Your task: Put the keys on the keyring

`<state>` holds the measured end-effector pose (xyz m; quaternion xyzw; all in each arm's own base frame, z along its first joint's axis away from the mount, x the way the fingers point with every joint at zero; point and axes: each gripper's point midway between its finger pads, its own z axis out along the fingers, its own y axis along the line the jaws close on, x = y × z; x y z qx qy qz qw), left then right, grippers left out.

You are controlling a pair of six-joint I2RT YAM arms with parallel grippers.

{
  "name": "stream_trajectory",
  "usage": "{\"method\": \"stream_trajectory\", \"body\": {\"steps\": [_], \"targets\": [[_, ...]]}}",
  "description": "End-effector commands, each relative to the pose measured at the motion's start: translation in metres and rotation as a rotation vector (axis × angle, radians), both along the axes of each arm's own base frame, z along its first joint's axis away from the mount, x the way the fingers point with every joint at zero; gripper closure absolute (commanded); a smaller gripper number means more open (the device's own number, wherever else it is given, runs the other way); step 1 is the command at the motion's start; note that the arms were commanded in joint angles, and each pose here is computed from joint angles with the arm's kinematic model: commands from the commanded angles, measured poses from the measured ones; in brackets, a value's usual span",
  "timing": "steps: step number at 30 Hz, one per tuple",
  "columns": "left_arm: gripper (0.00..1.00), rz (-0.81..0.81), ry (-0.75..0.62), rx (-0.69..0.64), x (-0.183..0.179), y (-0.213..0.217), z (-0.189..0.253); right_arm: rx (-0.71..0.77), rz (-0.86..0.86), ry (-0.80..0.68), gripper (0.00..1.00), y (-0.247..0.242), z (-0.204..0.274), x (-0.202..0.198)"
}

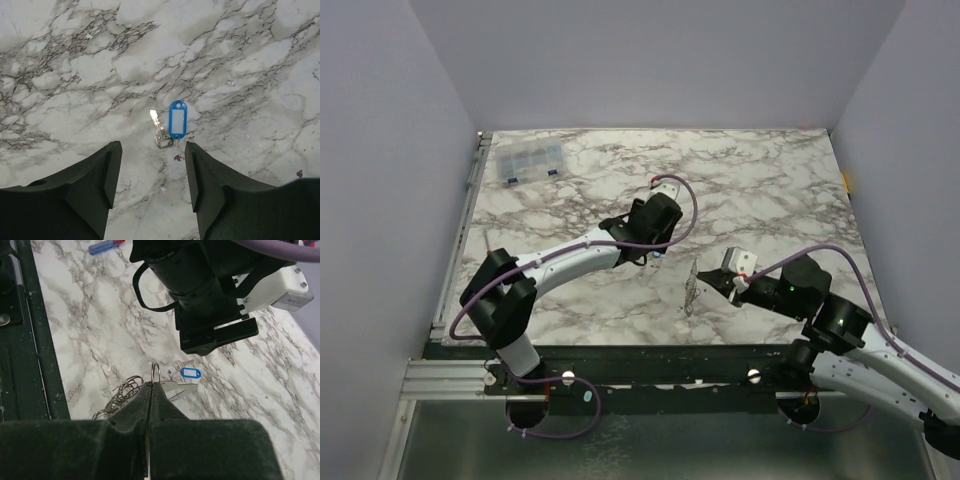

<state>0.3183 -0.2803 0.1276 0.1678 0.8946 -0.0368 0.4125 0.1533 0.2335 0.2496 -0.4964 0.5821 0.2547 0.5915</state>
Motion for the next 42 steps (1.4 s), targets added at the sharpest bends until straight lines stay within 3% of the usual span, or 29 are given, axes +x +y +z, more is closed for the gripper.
{"method": "stream_trajectory", "body": {"steps": [1, 6, 9, 16, 20, 34, 42], "targets": [[0.39, -0.169, -0.019, 0.021, 0.004, -0.019, 0.004, 0.010, -0.030, -0.012, 0.99, -0.009, 0.012, -0.002], [0.35, -0.519, -0.110, 0.227, -0.002, -0.005, -0.008, 0.023, -0.031, -0.029, 0.99, -0.015, 0.017, -0.005], [0.45, -0.686, -0.152, 0.203, -0.007, -0.011, -0.008, 0.028, -0.032, -0.036, 1.00, -0.015, 0.017, -0.005], [0.46, -0.973, -0.180, 0.203, -0.015, -0.019, -0.023, 0.026, -0.039, -0.012, 0.99, -0.017, 0.016, -0.006], [0.46, -1.003, -0.187, 0.194, -0.005, -0.016, -0.028, 0.026, -0.060, -0.025, 0.99, -0.022, 0.017, -0.005], [0.43, -1.023, -0.239, -0.095, 0.000, -0.023, -0.025, 0.052, -0.083, -0.017, 0.99, -0.034, 0.011, -0.011], [0.44, -1.050, -0.234, -0.044, 0.002, -0.022, -0.040, 0.040, -0.082, -0.024, 0.99, -0.035, 0.009, -0.010]]}}
